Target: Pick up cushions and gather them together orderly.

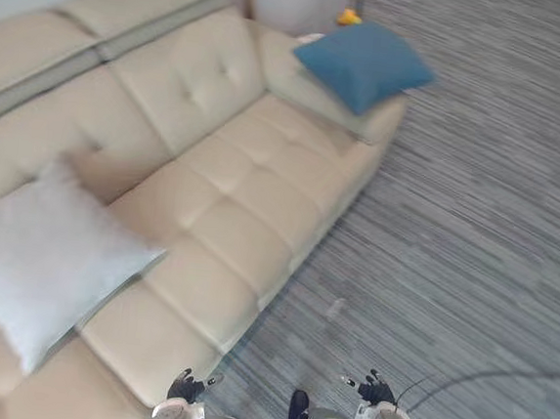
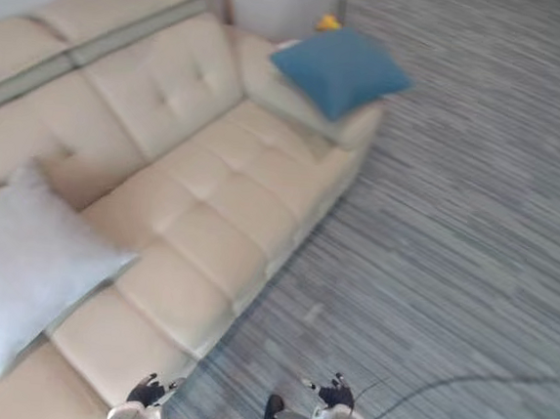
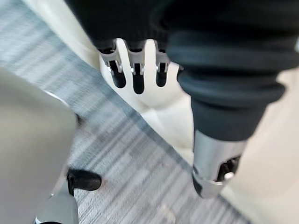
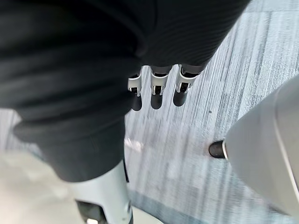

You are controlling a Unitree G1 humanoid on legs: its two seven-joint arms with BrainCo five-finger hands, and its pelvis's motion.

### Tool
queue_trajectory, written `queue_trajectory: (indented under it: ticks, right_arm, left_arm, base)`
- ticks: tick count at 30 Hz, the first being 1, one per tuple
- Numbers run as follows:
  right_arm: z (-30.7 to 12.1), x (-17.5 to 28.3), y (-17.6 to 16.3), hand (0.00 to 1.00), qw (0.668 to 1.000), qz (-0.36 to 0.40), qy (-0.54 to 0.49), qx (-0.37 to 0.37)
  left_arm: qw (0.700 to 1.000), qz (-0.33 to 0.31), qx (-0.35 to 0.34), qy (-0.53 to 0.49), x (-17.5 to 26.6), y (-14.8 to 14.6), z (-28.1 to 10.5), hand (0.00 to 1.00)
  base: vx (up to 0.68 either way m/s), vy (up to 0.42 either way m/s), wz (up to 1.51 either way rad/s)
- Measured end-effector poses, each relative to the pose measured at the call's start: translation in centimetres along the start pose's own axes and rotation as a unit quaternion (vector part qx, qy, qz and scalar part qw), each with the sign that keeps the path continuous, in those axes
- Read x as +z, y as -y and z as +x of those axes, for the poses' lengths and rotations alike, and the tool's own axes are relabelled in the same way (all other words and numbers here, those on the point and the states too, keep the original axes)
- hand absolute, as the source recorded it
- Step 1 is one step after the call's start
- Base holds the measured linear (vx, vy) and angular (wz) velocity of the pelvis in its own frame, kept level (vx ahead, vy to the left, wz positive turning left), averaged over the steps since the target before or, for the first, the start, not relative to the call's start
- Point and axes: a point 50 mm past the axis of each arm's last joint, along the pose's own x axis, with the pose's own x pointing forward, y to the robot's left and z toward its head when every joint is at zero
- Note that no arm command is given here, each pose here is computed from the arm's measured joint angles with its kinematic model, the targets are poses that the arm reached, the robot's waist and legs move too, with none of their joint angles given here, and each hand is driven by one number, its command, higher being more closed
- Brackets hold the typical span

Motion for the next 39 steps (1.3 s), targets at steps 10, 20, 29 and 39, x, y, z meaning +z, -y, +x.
queue_trajectory:
  ticks: [10, 20, 29, 39]
  right_arm:
    - [0.1, -0.6, 2.9, 0.00, 0.997, 0.025, -0.023, -0.064]
    - [0.4, 0.4, 2.2, 0.00, 0.997, 0.040, -0.011, -0.058]
    - [-0.4, -1.4, 0.8, 0.00, 0.999, 0.030, -0.023, -0.033]
    - [-0.1, -1.3, 2.8, 0.00, 0.997, 0.036, -0.036, -0.062]
  left_arm:
    - [1.000, -0.003, 0.000, 0.022, 1.4, -0.1, 0.2, 0.00]
    - [0.999, 0.011, -0.018, 0.043, 2.2, 0.6, 0.1, 0.00]
    - [0.999, 0.034, -0.023, 0.033, 2.0, 0.7, 0.2, 0.00]
    - [1.000, 0.018, 0.000, -0.008, -0.5, -0.2, -0.2, 0.00]
  base:
    - [0.21, -0.084, -0.38]
    - [0.36, 0.102, -0.53]
    - [0.41, 0.068, -0.07]
    - [0.48, -0.236, 0.25]
